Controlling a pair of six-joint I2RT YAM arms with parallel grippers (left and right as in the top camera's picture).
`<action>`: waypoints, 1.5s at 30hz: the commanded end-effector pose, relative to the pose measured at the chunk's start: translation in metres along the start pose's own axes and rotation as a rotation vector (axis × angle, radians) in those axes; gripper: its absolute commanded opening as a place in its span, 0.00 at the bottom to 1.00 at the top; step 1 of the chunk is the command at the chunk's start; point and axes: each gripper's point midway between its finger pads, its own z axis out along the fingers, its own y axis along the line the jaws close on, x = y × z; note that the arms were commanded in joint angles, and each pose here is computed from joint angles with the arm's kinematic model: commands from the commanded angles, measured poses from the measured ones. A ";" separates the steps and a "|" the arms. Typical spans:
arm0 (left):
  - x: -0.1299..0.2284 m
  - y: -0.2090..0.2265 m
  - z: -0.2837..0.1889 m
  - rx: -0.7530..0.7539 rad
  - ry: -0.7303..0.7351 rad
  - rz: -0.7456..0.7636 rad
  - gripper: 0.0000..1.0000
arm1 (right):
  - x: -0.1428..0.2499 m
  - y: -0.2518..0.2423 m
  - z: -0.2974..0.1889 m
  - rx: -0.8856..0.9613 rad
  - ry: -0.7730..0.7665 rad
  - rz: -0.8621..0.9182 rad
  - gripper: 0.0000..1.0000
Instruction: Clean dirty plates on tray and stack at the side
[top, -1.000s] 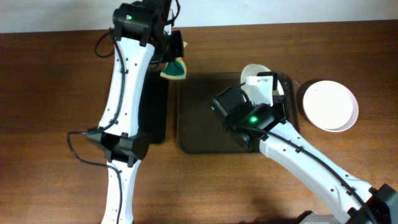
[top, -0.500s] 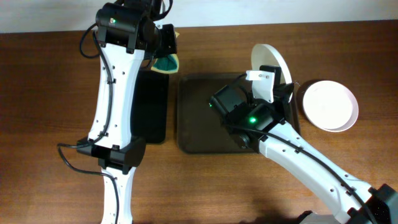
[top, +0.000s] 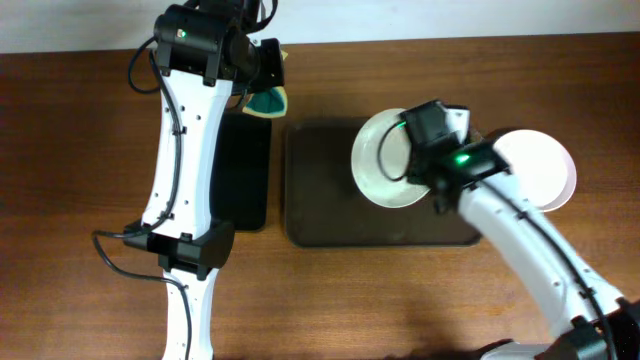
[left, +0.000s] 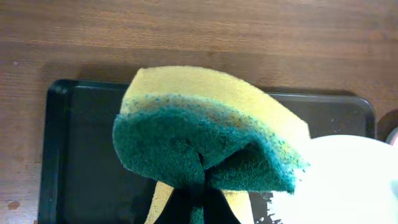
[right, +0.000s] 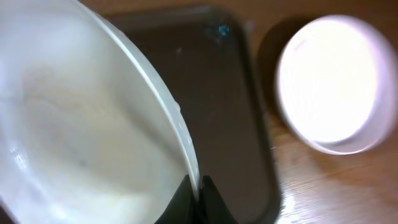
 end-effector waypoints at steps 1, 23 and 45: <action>-0.006 0.003 -0.017 -0.013 -0.053 0.015 0.00 | -0.003 -0.009 0.003 -0.291 0.120 0.096 0.04; -0.006 0.007 -0.016 -0.034 -0.052 0.015 0.00 | 0.044 -0.268 0.133 0.017 0.275 0.835 0.16; 0.069 0.083 0.075 -0.219 0.384 -0.075 0.00 | -0.021 -0.112 0.066 -0.224 0.355 0.259 0.72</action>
